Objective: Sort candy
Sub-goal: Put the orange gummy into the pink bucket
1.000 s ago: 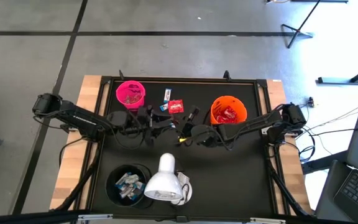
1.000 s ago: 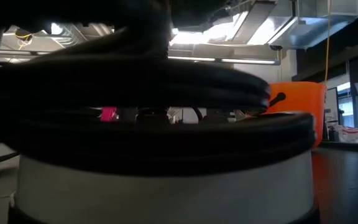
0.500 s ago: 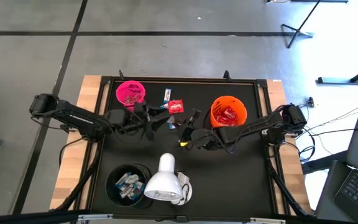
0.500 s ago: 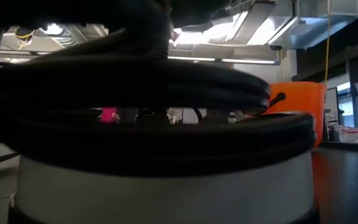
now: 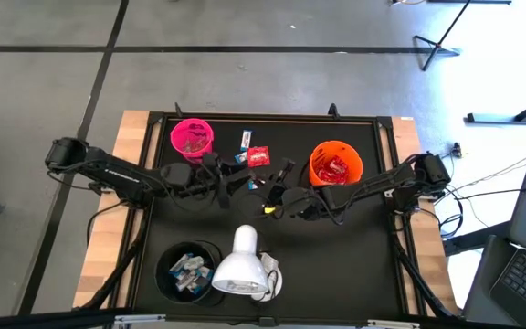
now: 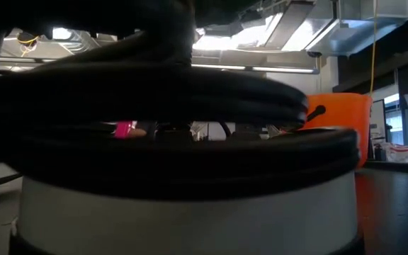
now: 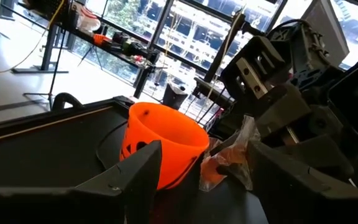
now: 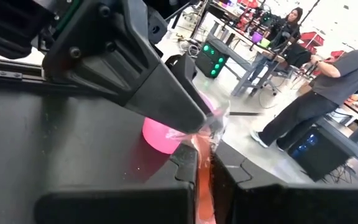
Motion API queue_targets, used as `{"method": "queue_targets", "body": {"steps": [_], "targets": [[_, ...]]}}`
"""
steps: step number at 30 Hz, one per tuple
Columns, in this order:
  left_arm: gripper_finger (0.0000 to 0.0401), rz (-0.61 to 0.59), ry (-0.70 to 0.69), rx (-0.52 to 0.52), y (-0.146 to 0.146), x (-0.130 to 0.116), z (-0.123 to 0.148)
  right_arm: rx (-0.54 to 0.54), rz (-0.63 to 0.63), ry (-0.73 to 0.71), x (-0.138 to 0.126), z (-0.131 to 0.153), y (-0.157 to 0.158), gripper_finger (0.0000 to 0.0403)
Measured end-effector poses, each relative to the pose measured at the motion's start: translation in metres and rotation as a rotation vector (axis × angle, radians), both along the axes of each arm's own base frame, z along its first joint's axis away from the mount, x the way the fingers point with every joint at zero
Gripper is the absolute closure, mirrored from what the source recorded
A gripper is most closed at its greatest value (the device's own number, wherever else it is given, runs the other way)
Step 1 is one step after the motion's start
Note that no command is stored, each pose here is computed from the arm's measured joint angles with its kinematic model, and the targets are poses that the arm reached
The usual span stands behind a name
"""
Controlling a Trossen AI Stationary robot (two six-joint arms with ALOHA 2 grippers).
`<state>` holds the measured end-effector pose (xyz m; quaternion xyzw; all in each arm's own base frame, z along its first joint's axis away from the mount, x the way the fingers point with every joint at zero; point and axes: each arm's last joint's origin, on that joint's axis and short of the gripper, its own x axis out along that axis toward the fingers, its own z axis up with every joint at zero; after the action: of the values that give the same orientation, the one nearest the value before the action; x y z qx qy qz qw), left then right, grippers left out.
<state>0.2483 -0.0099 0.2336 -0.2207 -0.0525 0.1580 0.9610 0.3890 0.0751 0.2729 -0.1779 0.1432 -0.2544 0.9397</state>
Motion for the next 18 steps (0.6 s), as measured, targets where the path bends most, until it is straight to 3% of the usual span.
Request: {"method": "queue_targets", "body": {"steps": [6, 18], "targets": [[0.0182, -0.052, 0.0, 0.002, -0.0016, 0.0004, 0.0, 0.001, 0.0, -0.003, 0.0001, 0.0003, 0.0, 0.0384], [0.0311, -0.122, 0.014, 0.026, -0.0041, 0.0011, -0.0009, -0.003, 0.0, 0.014, -0.0002, -0.0011, -0.0005, 0.0384]]}}
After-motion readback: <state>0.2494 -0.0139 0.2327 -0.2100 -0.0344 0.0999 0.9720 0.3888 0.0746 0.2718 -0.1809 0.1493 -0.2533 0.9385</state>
